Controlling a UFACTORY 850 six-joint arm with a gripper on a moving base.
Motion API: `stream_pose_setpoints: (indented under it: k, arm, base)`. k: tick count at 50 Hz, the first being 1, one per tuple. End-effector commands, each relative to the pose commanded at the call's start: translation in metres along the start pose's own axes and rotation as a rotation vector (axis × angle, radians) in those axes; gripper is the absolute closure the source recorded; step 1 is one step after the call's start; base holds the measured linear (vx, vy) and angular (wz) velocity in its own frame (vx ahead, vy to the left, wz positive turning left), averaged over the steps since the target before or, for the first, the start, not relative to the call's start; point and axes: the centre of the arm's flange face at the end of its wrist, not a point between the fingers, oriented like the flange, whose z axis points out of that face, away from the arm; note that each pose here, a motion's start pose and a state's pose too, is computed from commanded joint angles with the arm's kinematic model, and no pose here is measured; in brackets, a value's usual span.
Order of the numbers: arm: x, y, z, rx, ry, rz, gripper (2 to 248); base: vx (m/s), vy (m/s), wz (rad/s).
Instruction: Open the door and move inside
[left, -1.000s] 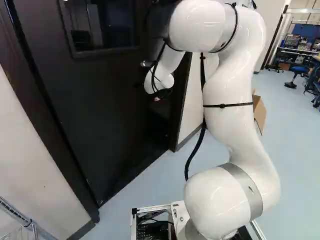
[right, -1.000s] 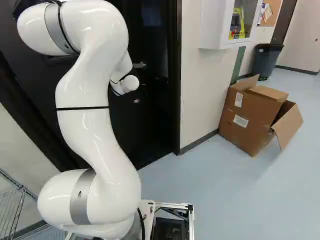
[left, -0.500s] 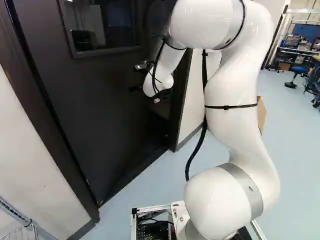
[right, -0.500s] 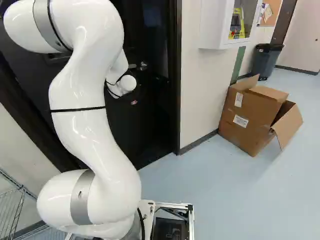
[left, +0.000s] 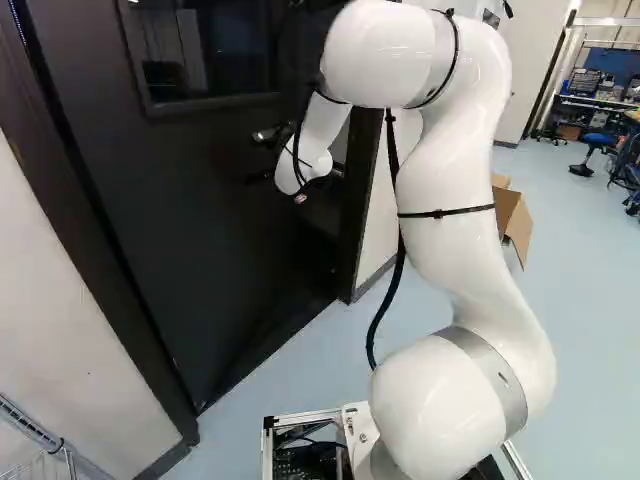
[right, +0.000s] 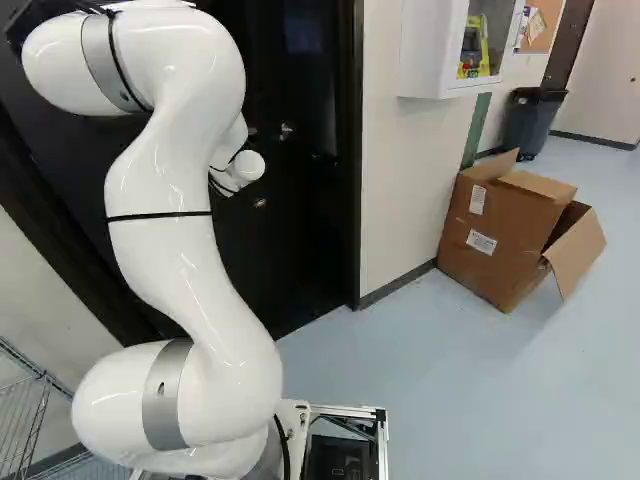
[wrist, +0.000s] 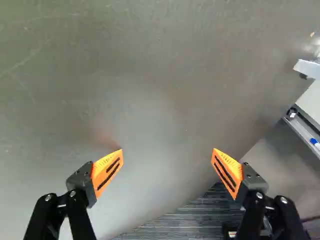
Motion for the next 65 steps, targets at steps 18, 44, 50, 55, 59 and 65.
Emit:
stream_pose_setpoints:
  k: [18,44,50,55,59,65]
  arm:
    - [0.009,-0.019,0.027,0.041,0.016,-0.031,3]
    - [0.022,-0.049,0.061,0.09,0.042,-0.06,3]
    - [0.024,-0.056,0.068,0.103,0.047,-0.071,3]
    - [0.026,-0.063,0.074,0.116,0.05,-0.082,3]
    - [0.028,-0.069,0.079,0.127,0.054,-0.092,3]
    - [0.03,-0.077,0.086,0.143,0.058,-0.107,3]
  base:
    - [0.0,0.0,0.0]
    - [0.0,0.0,0.0]
    - [0.0,0.0,0.0]
    - [0.0,0.0,0.0]
    - [0.0,0.0,0.0]
    - [0.0,0.0,0.0]
